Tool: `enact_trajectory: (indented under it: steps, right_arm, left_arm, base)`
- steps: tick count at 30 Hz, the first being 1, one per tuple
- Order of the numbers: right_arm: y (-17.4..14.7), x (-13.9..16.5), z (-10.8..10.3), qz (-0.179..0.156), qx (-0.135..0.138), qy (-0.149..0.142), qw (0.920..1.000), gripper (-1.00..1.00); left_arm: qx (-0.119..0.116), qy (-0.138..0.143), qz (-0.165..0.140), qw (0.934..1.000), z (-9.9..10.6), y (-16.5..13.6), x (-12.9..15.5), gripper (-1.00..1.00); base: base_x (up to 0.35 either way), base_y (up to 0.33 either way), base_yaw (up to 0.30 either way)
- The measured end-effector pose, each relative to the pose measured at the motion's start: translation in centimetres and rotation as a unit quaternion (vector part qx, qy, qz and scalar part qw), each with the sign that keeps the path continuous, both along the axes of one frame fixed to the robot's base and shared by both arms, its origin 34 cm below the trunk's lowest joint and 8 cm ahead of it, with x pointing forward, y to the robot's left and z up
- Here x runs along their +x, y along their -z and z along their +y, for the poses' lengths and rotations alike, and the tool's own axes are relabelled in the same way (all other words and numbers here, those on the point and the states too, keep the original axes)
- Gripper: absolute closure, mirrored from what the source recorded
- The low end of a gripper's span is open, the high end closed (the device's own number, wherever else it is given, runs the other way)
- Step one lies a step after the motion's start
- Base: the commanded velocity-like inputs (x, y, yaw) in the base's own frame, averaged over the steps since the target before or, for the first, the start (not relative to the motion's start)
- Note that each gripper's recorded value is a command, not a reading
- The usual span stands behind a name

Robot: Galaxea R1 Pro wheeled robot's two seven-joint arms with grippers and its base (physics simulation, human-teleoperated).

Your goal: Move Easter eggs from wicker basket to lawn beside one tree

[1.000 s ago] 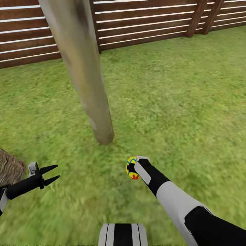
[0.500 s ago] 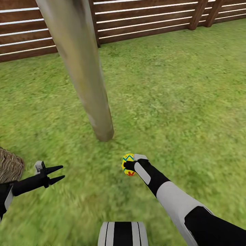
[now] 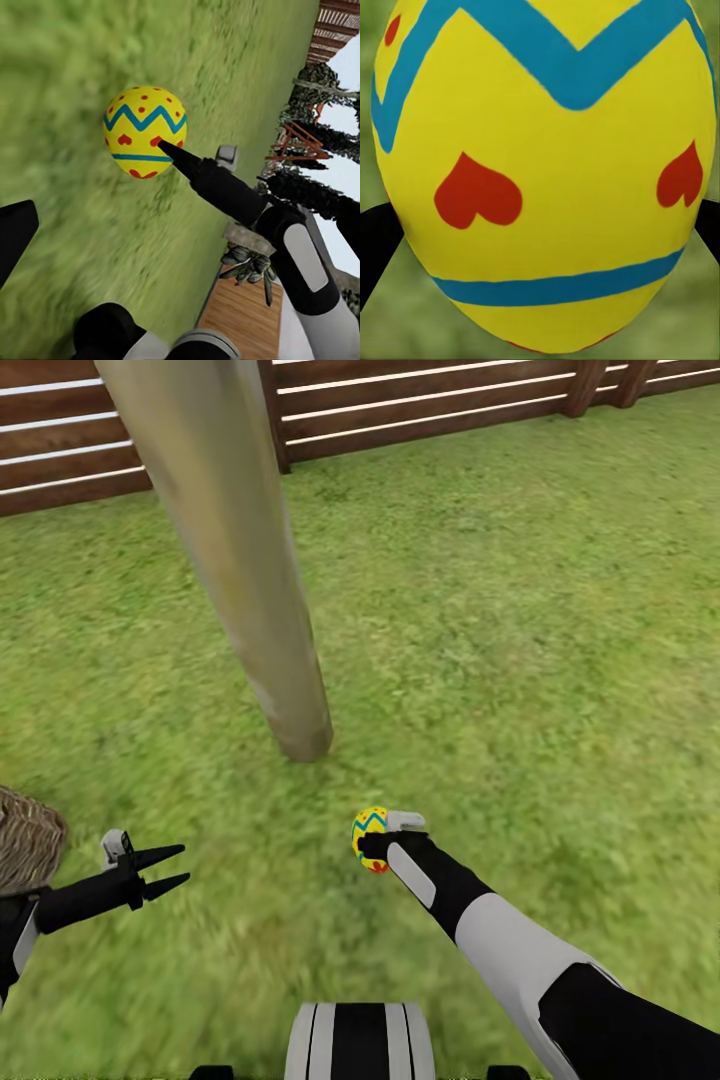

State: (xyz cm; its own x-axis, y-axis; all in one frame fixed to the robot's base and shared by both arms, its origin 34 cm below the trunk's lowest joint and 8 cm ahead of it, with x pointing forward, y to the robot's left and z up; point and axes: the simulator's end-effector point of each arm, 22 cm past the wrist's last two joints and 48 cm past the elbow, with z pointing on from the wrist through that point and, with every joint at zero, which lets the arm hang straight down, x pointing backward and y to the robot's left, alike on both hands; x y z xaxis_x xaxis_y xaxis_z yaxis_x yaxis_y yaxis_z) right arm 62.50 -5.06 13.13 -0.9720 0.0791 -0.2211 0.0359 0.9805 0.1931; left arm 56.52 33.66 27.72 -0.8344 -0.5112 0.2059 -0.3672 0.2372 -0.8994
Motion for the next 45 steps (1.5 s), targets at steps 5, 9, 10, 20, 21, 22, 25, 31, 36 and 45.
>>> enact_trajectory:
  steps: [5,9,10,20,21,22,25,31,36,45]
  right_arm:
    - [1.1,-0.6,0.0,0.006,-0.002,-0.002,1.0,1.0]
    - [1.2,-0.2,0.5,0.001,0.003,-0.005,1.0,1.0]
    - [1.3,-0.2,0.5,0.001,0.003,-0.007,1.0,1.0]
    - [2.0,-1.2,0.4,0.016,0.008,0.005,0.9998,-1.0]
    - [2.0,-1.2,0.4,0.016,0.008,0.006,0.9998,-1.0]
    - [2.0,-1.2,0.4,0.016,0.008,0.006,0.9998,-1.0]
    - [1.6,-1.0,0.0,0.012,0.0,0.0,0.9999,-1.0]
    - [0.2,-0.1,0.0,0.0,0.0,0.0,1.0,-1.0]
    - [-1.0,0.7,0.0,-0.01,-0.001,0.0,0.9999,-1.0]
    - [-3.1,1.9,0.0,-0.029,0.0,0.0,0.9996,-1.0]
  left_arm:
    - [0.0,0.0,0.011,0.9999,0.0,1.1,-0.6,-1.0]
    - [0.0,0.0,0.019,0.9998,0.0,1.9,-1.0,-1.0]
    - [0.0,0.0,0.021,0.9998,0.0,2.1,-1.1,-1.0]
    - [0.001,0.0,0.022,0.9998,0.1,2.1,-1.2,-1.0]
    - [0.001,0.0,0.022,0.9998,0.1,2.1,-1.2,-1.0]
    - [0.001,0.0,0.022,0.9998,0.1,2.1,-1.2,-1.0]
    - [0.002,-0.003,0.015,0.9999,0.4,1.4,-0.8,-1.0]
    - [0.002,-0.006,0.003,1.0,0.6,0.0,-0.1,-1.0]
    - [0.001,-0.004,-0.006,1.0,0.5,-0.9,0.2,-1.0]
    - [0.001,-0.003,-0.024,0.9997,0.4,-2.8,1.0,-1.0]
  base:
    - [0.0,0.0,0.0]
    - [0.0,0.0,0.0]
    - [0.0,0.0,0.0]
    - [0.0,0.0,0.0]
    - [0.0,0.0,0.0]
    - [0.0,0.0,0.0]
    - [0.0,0.0,0.0]
    - [0.0,0.0,0.0]
    - [-0.005,0.0,0.0]
    - [-0.076,0.0,0.0]
